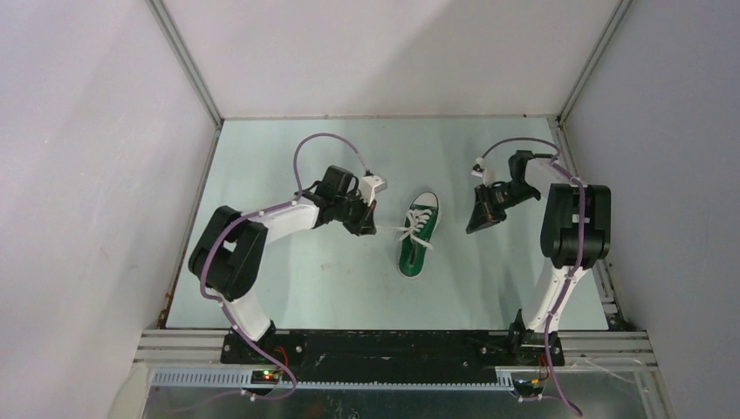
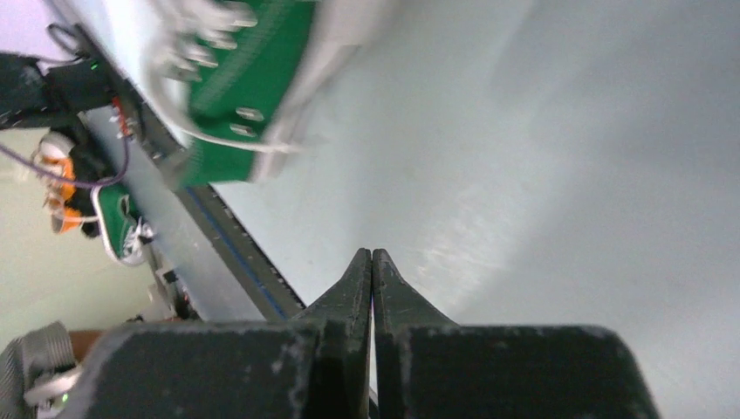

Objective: Tie the shoes

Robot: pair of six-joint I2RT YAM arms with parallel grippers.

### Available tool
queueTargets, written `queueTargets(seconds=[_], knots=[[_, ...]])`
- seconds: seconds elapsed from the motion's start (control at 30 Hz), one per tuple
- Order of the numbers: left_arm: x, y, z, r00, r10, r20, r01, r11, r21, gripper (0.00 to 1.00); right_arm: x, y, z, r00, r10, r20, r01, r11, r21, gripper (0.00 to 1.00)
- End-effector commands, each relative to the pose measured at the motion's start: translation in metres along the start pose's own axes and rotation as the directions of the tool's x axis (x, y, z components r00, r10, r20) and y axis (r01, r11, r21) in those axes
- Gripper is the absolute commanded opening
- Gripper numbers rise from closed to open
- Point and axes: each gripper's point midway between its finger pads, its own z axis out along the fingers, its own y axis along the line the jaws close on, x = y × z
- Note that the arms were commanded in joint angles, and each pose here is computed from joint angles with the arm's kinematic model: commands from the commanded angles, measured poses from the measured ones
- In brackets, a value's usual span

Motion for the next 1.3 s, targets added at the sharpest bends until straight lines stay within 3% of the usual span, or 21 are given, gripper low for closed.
queueTargets(seconds=[0.0, 0.1, 0.2, 0.3, 0.4, 0.47, 0.53, 0.57, 0.6, 0.63, 0.7, 0.73, 0.8, 0.83, 0.87, 0.97, 1.1, 1.27], knots=[[0.03, 0.027, -0.019, 0.989, -0.122, -0.08, 0.112, 0.986, -0.127, 0.0, 0.003, -0.029, -0.024, 1.0, 0.003, 0.024, -0.006, 0.989, 0.146, 0.0], [0.036, 0.028, -0.02, 0.983, -0.166, -0.081, 0.155, 0.98, -0.127, 0.0, 0.003, -0.033, -0.025, 0.999, 0.012, 0.033, -0.017, 0.989, 0.15, 0.0], [0.03, 0.016, -0.016, 0.987, -0.141, -0.079, 0.138, 0.99, -0.041, 0.0, -0.003, -0.02, -0.023, 0.998, 0.006, 0.061, -0.011, 0.996, 0.084, 0.0], [0.015, 0.01, -0.01, 0.989, -0.127, -0.078, 0.128, 0.992, 0.01, 0.0, -0.014, 0.01, -0.027, 0.992, -0.083, 0.092, 0.079, 0.996, 0.044, 0.04], [-0.005, -0.008, -0.004, 0.991, -0.127, -0.052, 0.132, 0.985, 0.113, 0.0, -0.028, 0.04, -0.043, 0.964, -0.234, 0.13, 0.218, 0.968, 0.123, 0.12], [-0.021, -0.021, -0.001, 0.992, -0.12, -0.032, 0.124, 0.974, 0.188, 0.02, -0.038, 0.044, -0.056, 0.947, -0.263, 0.186, 0.22, 0.95, 0.223, 0.22], [-0.03, -0.031, 0.003, 0.993, -0.114, -0.036, 0.119, 0.966, 0.23, 0.02, -0.042, 0.036, -0.059, 0.955, -0.156, 0.253, 0.088, 0.961, 0.263, 0.41], [-0.034, -0.03, 0.007, 0.993, -0.112, -0.036, 0.118, 0.967, 0.228, 0.02, -0.039, 0.03, -0.054, 0.961, -0.086, 0.261, 0.019, 0.968, 0.248, 0.59], [-0.035, -0.031, 0.009, 0.992, -0.12, -0.042, 0.126, 0.968, 0.219, 0.02, -0.039, 0.018, -0.045, 0.968, -0.023, 0.251, -0.038, 0.97, 0.238, 0.65], [-0.038, -0.026, 0.013, 0.992, -0.12, -0.044, 0.127, 0.974, 0.187, 0.02, -0.037, 0.013, -0.039, 0.967, 0.046, 0.25, -0.104, 0.969, 0.226, 0.81], [-0.039, -0.023, 0.015, 0.985, -0.156, -0.07, 0.165, 0.976, 0.14, 0.03, -0.04, 0.011, -0.023, 0.965, 0.117, 0.236, -0.161, 0.97, 0.18, 0.97], [-0.035, -0.027, 0.015, 0.982, -0.162, -0.097, 0.174, 0.976, 0.128, 0.03, -0.044, 0.018, -0.015, 0.964, 0.139, 0.225, -0.166, 0.981, 0.105, 0.97], [-0.035, -0.028, 0.013, 0.984, -0.145, -0.099, 0.153, 0.985, 0.08, 0.0, -0.057, 0.043, -0.002, 0.969, 0.135, 0.207, -0.142, 0.99, 0.015, 0.82], [-0.033, -0.024, 0.014, 0.984, -0.144, -0.1, 0.149, 0.988, 0.046, 0.0, -0.06, 0.051, 0.003, 0.972, 0.133, 0.195, -0.135, 0.991, -0.003, 0.58], [-0.031, -0.025, 0.014, 0.984, -0.143, -0.107, 0.148, 0.988, 0.037, 0.0, -0.065, 0.062, 0.012, 0.981, 0.098, 0.168, -0.101, 0.995, 0.004, 0.45], [-0.03, -0.02, 0.012, 0.981, -0.156, -0.115, 0.157, 0.988, 0.003, 0.0, -0.073, 0.083, 0.038, 0.992, 0.023, 0.122, -0.031, 0.998, 0.063, 0.49], [-0.03, -0.022, 0.006, 0.978, -0.17, -0.123, 0.174, 0.984, 0.03, 0.0, -0.089, 0.101, 0.059, 0.988, 0.054, 0.141, -0.064, 0.995, 0.071, 0.5], [-0.037, -0.002, -0.002, 0.955, -0.265, -0.135, 0.253, 0.963, -0.096, 0.0, -0.104, 0.085, 0.072, 0.983, 0.053, 0.177, -0.103, 0.954, 0.282, 0.52]])
